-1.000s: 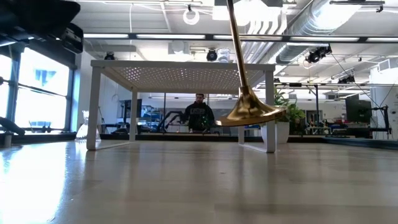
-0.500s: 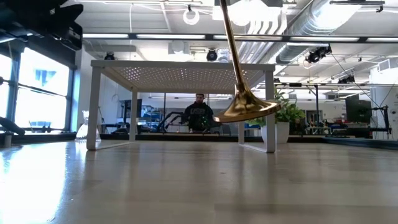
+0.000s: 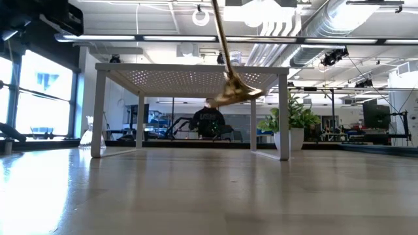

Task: Pick & Place candle stick holders
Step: Put the middle gold candle holder on the shelf

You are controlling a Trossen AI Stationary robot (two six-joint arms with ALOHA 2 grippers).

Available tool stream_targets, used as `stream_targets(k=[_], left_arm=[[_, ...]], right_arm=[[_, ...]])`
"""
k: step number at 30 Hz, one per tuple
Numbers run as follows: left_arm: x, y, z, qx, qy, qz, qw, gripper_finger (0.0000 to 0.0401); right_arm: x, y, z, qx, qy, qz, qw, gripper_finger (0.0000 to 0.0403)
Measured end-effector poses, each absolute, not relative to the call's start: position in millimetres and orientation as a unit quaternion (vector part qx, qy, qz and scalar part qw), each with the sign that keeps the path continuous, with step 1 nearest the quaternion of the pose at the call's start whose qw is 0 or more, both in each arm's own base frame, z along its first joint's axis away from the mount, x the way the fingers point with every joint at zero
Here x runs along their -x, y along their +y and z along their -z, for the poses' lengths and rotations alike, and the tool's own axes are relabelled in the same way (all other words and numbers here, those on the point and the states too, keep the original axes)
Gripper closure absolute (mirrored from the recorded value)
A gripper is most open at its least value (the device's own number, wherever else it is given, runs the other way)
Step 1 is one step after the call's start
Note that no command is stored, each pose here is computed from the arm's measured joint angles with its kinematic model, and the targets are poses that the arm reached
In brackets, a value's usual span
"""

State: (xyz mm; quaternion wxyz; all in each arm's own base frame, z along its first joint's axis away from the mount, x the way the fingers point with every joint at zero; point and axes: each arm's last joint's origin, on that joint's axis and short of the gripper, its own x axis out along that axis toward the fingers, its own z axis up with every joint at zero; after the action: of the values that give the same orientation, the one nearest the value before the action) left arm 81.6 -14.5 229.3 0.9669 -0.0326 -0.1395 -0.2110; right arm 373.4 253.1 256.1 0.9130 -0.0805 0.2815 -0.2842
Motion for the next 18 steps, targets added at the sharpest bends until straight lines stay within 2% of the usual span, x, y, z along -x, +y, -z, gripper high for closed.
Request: stream_targets(k=[8,18], left_arm=[[-84,-13,-229,0.016,-0.144,0.184,0.972,0.0213],[-106,-16,-227,0.006,-0.113,0.203,0.973,0.0213]], right_arm=[[-381,246,-286,0.082,0.256,0.249,0.930,0.0400],[-402,232,-307,0.082,0.238,0.179,0.951,0.0400]])
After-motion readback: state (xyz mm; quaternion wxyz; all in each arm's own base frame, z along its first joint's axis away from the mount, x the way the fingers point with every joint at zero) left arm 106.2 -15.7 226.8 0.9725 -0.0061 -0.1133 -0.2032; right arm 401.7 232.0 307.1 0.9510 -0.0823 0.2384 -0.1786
